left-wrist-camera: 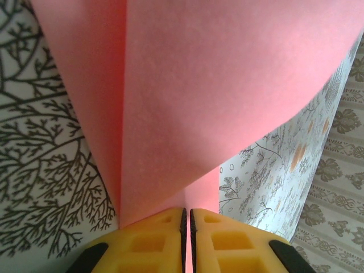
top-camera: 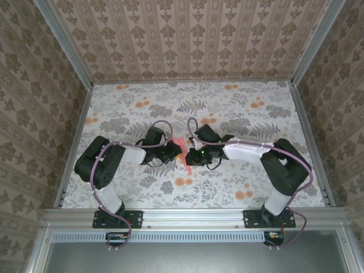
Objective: Fold a paper plane with a square sheet of paper (pick it up from the middle)
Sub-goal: Fold the wing for the fifth time at the center of the table.
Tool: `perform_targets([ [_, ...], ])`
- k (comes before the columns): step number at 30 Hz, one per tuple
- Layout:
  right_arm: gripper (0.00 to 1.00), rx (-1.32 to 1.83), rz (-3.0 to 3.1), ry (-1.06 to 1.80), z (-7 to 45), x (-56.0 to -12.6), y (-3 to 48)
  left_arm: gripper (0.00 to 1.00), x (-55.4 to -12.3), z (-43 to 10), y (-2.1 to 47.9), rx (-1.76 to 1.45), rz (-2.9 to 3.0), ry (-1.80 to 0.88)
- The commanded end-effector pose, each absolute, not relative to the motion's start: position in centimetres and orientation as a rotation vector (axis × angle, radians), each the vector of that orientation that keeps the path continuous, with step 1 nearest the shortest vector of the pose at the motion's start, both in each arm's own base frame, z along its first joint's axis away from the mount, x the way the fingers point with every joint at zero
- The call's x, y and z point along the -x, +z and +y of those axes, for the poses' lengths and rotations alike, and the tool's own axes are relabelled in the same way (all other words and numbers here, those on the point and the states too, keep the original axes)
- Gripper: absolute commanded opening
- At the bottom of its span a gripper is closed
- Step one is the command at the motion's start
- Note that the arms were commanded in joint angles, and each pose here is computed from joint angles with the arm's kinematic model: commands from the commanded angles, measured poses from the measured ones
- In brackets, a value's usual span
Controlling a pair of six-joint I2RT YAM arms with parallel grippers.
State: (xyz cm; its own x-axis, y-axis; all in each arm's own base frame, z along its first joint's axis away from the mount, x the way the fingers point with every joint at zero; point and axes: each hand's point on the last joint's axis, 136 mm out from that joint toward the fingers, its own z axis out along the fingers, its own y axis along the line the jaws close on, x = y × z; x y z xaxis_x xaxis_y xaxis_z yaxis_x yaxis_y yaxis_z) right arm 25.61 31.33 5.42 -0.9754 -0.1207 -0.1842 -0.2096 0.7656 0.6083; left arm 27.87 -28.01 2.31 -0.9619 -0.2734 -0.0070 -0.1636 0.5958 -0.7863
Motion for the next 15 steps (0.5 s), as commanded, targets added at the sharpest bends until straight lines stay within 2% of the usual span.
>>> perform_targets([
  [1,0.11,0.246,2.815,1.046,33.0,-26.7,5.2,0.13,-26.4,-26.7,-0.2,0.416,2.793,-1.199],
  [15,0.1,0.218,2.904,1.059,33.0,-25.7,1.8,0.12,-26.2,-26.4,-0.7,0.431,2.805,-1.181],
])
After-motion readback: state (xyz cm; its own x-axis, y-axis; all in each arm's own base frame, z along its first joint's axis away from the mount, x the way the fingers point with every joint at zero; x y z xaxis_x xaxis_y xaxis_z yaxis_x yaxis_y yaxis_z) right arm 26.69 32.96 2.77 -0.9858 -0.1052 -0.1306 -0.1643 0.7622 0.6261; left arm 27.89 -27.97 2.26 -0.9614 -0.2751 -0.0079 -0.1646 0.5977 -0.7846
